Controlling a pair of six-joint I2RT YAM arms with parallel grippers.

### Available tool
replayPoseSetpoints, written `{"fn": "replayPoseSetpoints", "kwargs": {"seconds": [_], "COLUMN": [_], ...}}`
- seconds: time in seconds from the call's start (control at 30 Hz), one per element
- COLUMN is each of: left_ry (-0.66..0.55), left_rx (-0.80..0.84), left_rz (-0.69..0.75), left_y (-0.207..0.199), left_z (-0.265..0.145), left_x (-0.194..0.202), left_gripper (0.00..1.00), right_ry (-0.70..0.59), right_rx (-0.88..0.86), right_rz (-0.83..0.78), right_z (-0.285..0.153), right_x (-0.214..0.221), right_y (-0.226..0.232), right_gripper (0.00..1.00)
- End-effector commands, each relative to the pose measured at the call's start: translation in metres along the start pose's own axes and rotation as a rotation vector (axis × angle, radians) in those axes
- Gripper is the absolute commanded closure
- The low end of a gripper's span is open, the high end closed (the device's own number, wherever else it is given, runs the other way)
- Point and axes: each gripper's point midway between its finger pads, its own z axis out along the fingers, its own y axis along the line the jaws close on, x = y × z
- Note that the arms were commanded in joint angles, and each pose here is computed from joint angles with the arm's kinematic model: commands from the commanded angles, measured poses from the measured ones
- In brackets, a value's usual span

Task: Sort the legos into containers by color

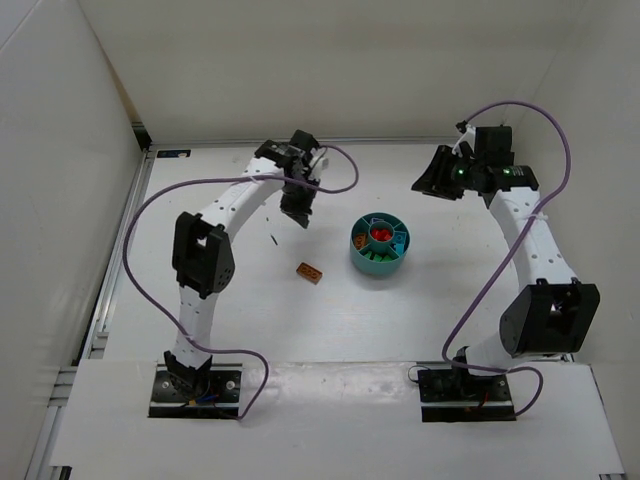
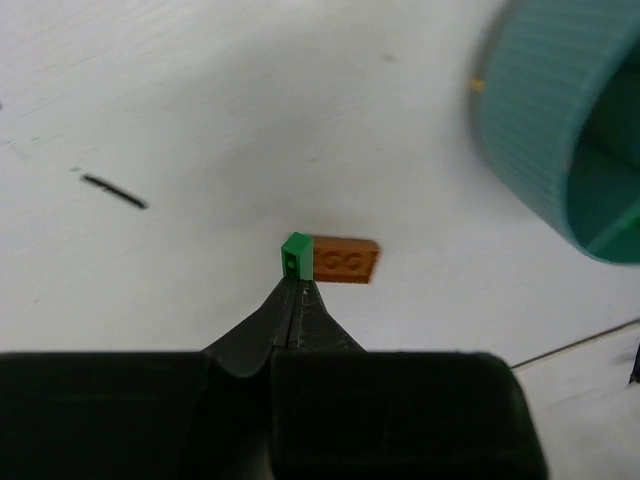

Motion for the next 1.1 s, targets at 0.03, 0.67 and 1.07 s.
{"fn": "replayPoseSetpoints", "kwargs": {"seconds": [0.03,0.67,1.07], "left_ry": [-0.185,-0.301,-0.277], "left_rx": [0.097,0.157,0.132], "left_rz": [0.236,0.362,0.369], "left_y": [-0.092,-0.194,-0.192], "left_z": [-0.067,-0.048,-0.041], "left_x": [-0.005,-0.022,-0.014], "left_gripper": [0.95,0.82,0.82], "right_ry": [-0.048,-0.108,-0.096], "right_rx": [-0.009,0.043,0.038], "right_rz": [-0.015,0.016,0.021], "right_z": [-0.015,-0.051,-0.046], "right_x": [-0.005,0.005,0.004], "right_y": [-0.001,-0.021,-0.023], "right_gripper": [0.58,0.58,0.58]}}
